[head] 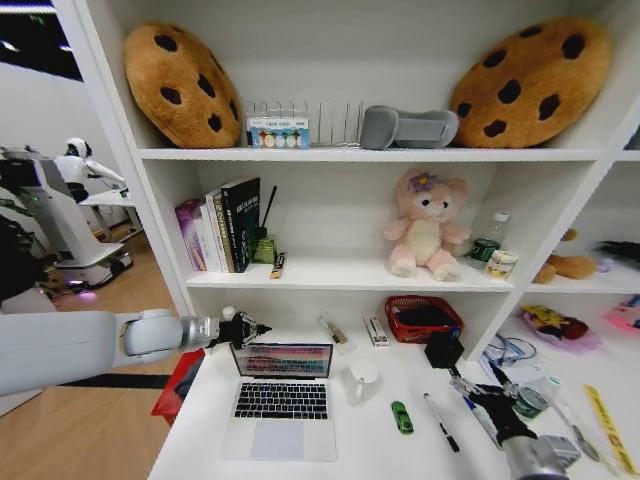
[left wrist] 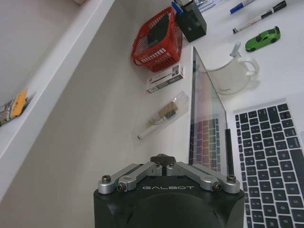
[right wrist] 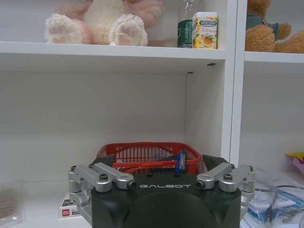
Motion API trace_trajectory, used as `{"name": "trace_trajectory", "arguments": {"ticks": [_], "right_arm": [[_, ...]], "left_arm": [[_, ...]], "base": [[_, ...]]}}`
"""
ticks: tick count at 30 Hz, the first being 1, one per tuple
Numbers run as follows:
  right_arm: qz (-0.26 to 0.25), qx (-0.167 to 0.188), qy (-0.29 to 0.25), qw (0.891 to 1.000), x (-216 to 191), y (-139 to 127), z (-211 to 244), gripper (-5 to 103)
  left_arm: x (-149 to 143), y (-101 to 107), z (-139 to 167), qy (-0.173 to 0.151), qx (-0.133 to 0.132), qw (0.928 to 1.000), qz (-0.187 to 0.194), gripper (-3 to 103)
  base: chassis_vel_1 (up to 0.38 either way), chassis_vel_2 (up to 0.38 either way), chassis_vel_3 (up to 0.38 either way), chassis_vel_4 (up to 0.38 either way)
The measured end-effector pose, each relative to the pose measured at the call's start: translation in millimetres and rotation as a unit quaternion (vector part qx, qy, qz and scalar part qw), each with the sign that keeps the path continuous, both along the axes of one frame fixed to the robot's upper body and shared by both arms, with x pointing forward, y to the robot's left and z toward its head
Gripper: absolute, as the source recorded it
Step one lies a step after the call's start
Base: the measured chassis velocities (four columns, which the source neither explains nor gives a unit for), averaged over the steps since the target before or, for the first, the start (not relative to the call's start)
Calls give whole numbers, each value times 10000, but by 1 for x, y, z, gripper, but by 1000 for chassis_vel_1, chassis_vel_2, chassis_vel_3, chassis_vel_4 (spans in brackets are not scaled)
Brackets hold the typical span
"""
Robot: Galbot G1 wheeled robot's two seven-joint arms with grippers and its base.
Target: Organize the objects on the table.
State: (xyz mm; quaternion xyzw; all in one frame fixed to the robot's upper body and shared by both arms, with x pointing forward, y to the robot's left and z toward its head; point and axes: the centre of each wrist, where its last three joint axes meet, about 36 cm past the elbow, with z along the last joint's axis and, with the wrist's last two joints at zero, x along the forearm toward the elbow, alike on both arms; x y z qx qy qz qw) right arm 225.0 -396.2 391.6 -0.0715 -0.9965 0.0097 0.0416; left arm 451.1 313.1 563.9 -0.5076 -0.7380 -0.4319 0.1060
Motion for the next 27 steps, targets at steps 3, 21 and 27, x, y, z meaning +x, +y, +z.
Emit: {"name": "trace_trajectory", "arguments": {"ticks": [3, 21, 27], "right_arm": [[25, 30, -19, 10000, 3, 3, -1, 100], [136, 36, -49, 9999, 4, 19, 3, 100], [166, -8, -6, 9999, 3, 23, 4, 100]], "left_arm": [[-11, 3, -6, 49, -6, 10000, -27, 0], [-142, 19, -76, 592, -226, 9980, 52, 0], [-197, 41, -121, 929, -248, 9946, 394, 0]], "base": [[0, 0, 0, 0], [0, 0, 0, 0], [0, 0, 0, 0]]}}
